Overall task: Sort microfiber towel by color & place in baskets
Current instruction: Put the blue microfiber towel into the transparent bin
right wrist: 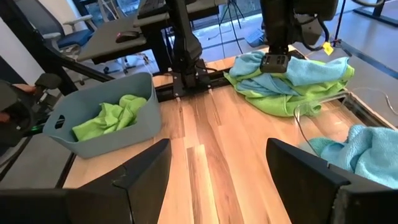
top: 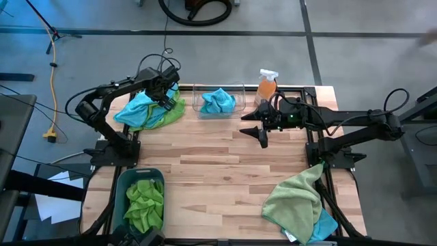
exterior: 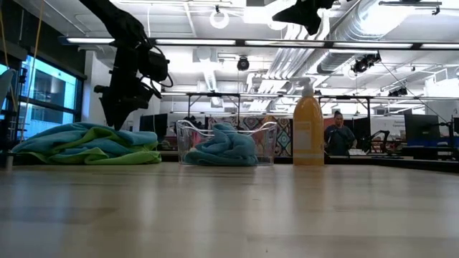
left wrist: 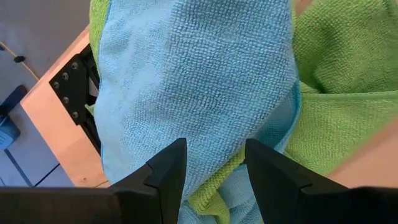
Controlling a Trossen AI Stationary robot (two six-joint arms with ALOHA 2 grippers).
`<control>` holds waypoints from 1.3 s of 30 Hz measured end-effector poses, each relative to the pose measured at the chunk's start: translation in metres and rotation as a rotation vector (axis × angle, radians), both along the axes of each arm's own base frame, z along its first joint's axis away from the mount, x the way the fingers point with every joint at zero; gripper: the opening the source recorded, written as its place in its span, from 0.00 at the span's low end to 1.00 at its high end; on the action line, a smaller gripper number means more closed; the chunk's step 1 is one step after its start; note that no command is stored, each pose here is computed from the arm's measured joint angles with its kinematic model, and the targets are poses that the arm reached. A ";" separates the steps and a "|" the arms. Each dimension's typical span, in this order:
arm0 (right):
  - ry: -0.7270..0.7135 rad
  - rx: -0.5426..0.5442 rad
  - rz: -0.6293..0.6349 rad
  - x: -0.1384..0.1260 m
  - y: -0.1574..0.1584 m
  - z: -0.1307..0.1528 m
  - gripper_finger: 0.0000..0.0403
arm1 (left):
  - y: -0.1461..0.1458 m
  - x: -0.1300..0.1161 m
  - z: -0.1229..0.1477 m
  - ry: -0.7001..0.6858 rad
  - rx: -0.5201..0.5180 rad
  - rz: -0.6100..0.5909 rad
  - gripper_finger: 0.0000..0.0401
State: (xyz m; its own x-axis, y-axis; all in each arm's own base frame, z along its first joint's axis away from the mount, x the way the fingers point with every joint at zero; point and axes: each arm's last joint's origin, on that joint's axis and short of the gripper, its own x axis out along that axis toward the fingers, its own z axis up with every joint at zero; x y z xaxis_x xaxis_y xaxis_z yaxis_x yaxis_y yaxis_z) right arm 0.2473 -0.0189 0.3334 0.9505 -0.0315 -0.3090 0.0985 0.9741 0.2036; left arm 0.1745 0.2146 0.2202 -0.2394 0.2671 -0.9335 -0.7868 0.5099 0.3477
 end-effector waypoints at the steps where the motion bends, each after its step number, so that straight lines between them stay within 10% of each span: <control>1: 0.006 0.000 0.000 0.000 0.000 -0.001 0.64 | 0.000 0.000 0.000 -0.002 0.001 0.000 0.39; 26: 0.036 0.003 0.001 -0.001 0.000 -0.003 0.64 | 0.007 0.005 -0.017 0.069 -0.025 -0.017 0.38; 39: 0.036 0.003 0.001 -0.001 0.000 -0.003 0.64 | 0.005 0.001 -0.004 0.055 0.006 -0.082 0.01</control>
State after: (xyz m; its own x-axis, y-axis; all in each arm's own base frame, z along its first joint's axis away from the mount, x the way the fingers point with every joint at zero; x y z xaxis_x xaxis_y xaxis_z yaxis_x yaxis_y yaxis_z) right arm 0.2462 -0.0187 0.3301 0.9388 -0.0290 -0.3432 0.1044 0.9736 0.2032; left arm 0.1754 0.2195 0.2157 -0.2671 0.2933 -0.9180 -0.7222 0.5697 0.3922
